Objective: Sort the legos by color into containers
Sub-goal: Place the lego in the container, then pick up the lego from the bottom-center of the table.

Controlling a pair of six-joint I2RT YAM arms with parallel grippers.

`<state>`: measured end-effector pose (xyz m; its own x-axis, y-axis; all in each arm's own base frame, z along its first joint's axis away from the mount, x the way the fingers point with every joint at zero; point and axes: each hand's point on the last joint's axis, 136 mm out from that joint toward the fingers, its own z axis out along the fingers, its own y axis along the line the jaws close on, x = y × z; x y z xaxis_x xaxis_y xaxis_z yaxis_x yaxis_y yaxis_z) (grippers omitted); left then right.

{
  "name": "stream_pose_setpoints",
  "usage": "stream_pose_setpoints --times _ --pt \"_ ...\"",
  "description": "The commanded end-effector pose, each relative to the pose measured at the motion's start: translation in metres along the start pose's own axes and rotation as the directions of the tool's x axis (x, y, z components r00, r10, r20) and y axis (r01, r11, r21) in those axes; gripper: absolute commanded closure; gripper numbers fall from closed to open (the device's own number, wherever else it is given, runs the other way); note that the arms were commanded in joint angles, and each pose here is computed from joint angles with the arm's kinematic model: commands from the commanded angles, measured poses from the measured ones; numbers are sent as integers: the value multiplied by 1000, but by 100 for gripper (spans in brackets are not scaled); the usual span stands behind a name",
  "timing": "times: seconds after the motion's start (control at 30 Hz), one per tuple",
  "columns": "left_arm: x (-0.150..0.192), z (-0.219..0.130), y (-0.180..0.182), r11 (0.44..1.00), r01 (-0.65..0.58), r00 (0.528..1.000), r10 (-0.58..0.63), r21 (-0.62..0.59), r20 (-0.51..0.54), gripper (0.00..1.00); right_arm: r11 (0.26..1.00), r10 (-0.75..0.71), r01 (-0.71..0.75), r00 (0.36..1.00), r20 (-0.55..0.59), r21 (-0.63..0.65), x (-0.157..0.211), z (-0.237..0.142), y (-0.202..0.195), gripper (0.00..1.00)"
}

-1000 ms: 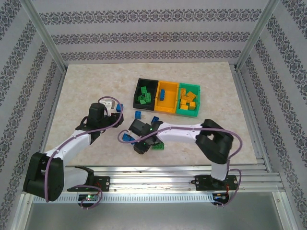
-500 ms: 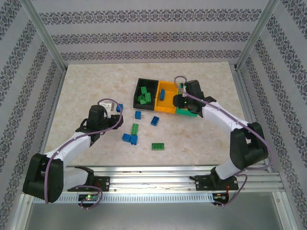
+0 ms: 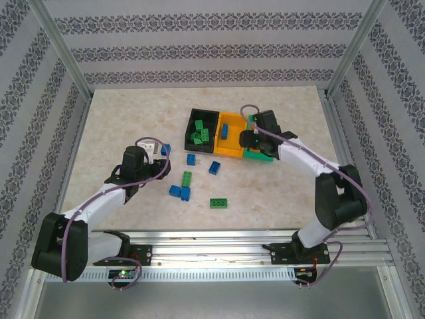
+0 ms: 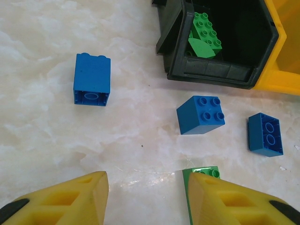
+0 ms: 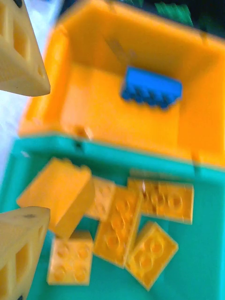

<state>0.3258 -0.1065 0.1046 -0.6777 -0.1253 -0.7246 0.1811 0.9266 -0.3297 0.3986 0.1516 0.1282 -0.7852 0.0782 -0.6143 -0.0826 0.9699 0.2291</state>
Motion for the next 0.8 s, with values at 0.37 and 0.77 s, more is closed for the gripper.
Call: stream_pose_setpoints --times 0.37,0.77 --pt "-8 3 -4 999 28 999 -30 37 31 51 878 -461 350 804 -377 -327 193 -51 87 35" --pt "-6 5 -5 999 29 999 -30 44 15 50 845 -532 424 726 -436 -326 237 -35 104 17"
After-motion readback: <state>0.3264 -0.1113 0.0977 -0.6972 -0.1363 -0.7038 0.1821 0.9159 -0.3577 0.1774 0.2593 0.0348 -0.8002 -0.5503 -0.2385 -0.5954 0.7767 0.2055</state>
